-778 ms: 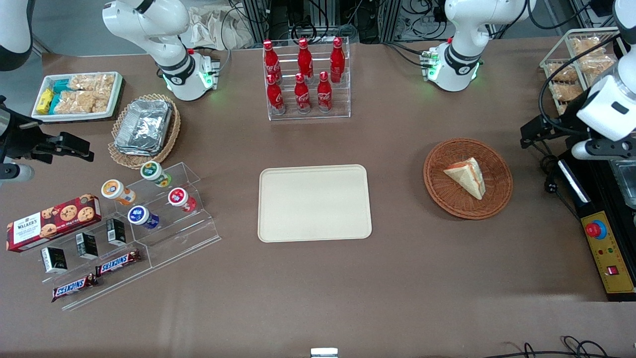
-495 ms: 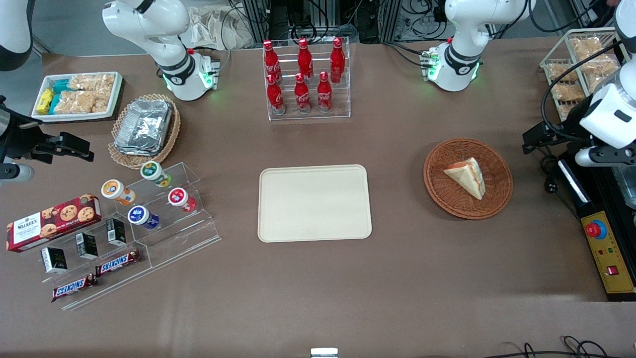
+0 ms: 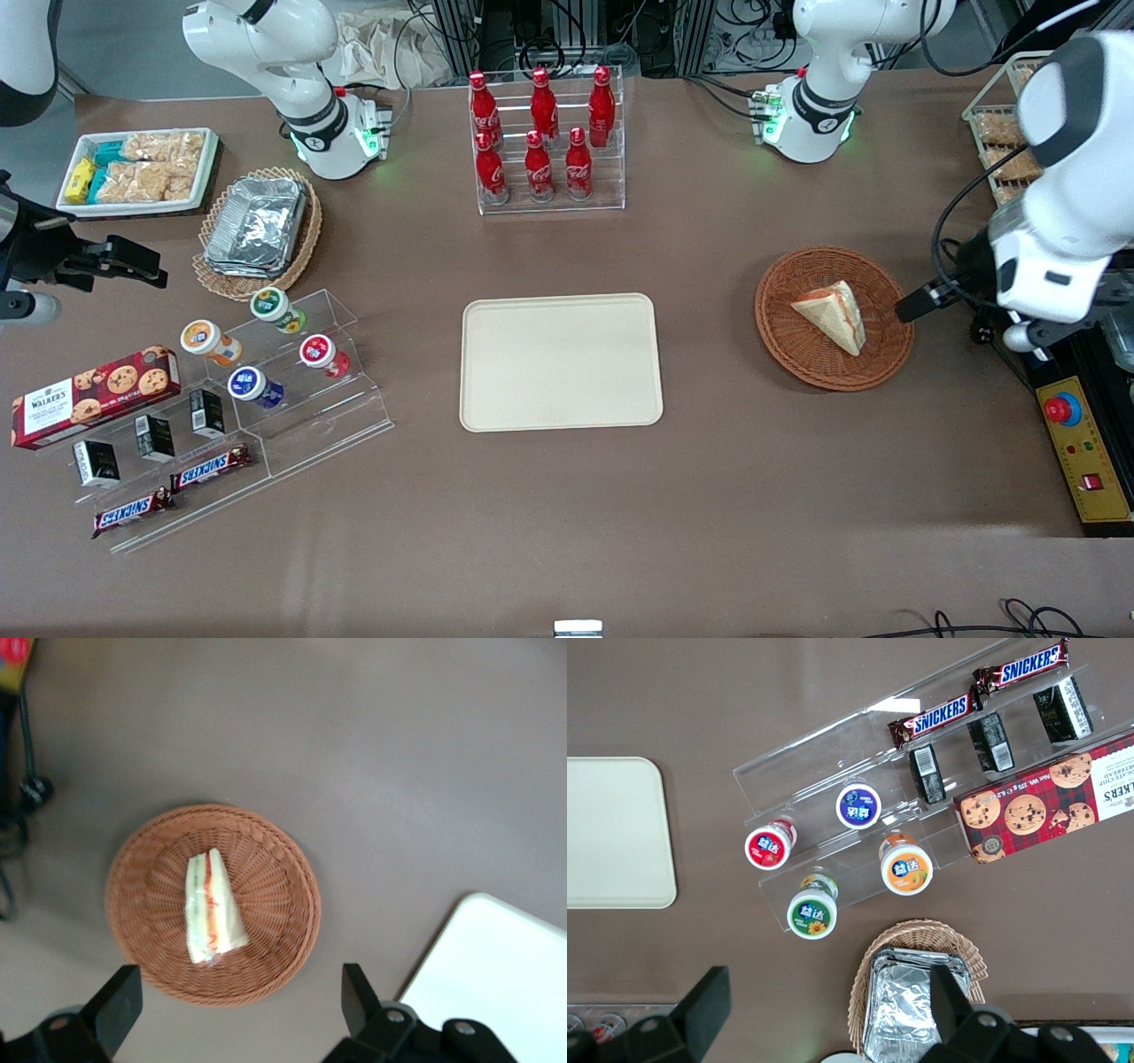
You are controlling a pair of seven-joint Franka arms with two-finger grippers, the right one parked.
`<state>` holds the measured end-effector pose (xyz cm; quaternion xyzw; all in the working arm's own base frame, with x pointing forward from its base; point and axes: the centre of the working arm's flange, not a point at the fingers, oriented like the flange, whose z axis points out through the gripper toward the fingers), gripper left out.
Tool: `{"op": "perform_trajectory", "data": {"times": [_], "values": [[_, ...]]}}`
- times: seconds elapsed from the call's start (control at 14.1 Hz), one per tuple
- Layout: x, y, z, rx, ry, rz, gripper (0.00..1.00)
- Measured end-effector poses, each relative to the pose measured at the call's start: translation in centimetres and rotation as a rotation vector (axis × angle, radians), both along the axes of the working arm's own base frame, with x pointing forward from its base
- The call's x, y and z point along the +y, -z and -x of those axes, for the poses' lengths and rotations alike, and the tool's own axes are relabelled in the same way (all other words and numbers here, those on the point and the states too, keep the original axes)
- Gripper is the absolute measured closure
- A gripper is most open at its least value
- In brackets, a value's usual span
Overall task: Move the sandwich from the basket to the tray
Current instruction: 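Move the left gripper over the sandwich in the wicker basket, then lower the left gripper and close it on the wrapped sandwich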
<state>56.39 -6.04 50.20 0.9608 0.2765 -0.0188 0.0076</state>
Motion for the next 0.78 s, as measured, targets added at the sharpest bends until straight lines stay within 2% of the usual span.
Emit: {"op": "perform_trajectory", "data": {"times": [0.21,0.35,0.49,0.78], "values": [[0.4,8.3,3.2,0.003,-0.143,-0.013,0.00],[0.7,12.1,5.3,0.028,-0.235,-0.023,0.00],[0.9,14.3,6.6,0.047,-0.267,-0.029,0.00],[1.6,18.9,8.9,-0.003,-0.290,-0.020,0.00]]}}
